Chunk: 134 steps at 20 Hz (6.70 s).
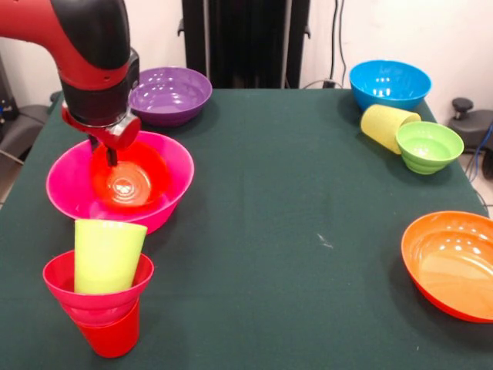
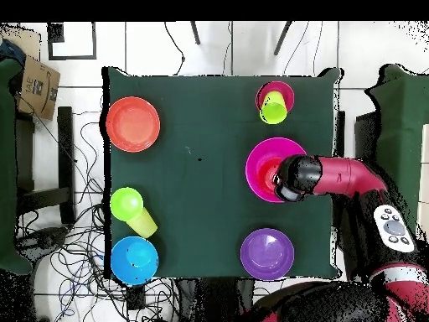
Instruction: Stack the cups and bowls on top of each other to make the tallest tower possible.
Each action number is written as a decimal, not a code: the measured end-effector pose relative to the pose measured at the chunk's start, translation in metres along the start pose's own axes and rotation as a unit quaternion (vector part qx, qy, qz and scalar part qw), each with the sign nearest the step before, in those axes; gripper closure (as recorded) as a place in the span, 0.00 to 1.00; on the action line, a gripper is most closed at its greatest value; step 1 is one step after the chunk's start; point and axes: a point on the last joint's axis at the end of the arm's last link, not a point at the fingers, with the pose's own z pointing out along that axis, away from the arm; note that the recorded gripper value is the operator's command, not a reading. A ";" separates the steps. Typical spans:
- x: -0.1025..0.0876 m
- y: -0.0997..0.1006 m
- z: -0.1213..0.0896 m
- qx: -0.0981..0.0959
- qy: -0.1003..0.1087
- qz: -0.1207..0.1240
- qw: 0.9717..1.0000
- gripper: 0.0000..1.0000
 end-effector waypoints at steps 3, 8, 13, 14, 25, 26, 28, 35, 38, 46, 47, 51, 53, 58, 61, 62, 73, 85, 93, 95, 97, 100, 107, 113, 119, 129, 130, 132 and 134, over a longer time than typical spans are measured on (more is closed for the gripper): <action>0.000 -0.009 0.008 0.000 -0.001 0.002 1.000 0.00; 0.002 -0.026 0.021 -0.003 0.010 0.014 1.000 0.00; 0.003 -0.038 0.025 -0.005 0.014 0.024 1.000 0.00; 0.003 -0.039 0.025 -0.006 0.014 0.025 1.000 0.00; 0.006 -0.031 0.021 -0.022 0.017 0.023 0.999 0.00; 0.006 -0.029 0.020 -0.025 0.018 0.023 0.999 0.00; 0.007 -0.025 0.018 -0.031 0.019 0.023 0.999 0.00; 0.005 -0.004 -0.001 -0.060 0.031 0.028 0.997 0.00; 0.004 0.001 -0.011 -0.066 0.038 0.029 0.997 0.00; 0.004 0.013 -0.043 -0.073 0.069 0.028 0.995 0.00; 0.005 0.014 -0.048 -0.073 0.075 0.027 0.994 0.00; 0.006 0.018 -0.060 -0.076 0.086 0.026 0.993 0.00; 0.005 0.021 -0.066 -0.079 0.092 0.025 0.992 0.00; 0.007 0.025 -0.075 -0.080 0.104 0.020 0.991 0.00; 0.007 0.024 -0.079 -0.080 0.105 0.019 0.991 0.00; 0.006 0.024 -0.080 -0.081 0.105 0.020 0.991 0.00; 0.025 0.032 -0.080 -0.129 0.146 0.029 0.980 0.00; 0.058 0.064 -0.059 -0.173 0.183 0.027 0.967 0.00; 0.064 0.098 -0.043 -0.201 0.164 0.028 0.965 0.00; 0.066 0.112 -0.040 -0.209 0.155 0.026 0.965 0.00; 0.068 0.120 -0.038 -0.213 0.152 0.025 0.965 0.00; 0.075 0.143 -0.036 -0.223 0.150 0.021 0.963 0.00; 0.099 0.169 -0.036 -0.225 0.165 0.005 0.960 0.00; 0.115 0.174 -0.029 -0.206 0.160 -0.024 0.965 0.00; 0.107 0.164 -0.012 -0.177 0.091 -0.077 0.977 0.00; 0.074 0.160 -0.016 -0.172 0.004 -0.157 0.972 0.00; 0.072 0.160 -0.018 -0.172 -0.001 -0.162 0.972 0.00; 0.064 0.163 -0.027 -0.171 -0.020 -0.173 0.970 0.00; 0.061 0.165 -0.035 -0.171 -0.029 -0.177 0.969 0.00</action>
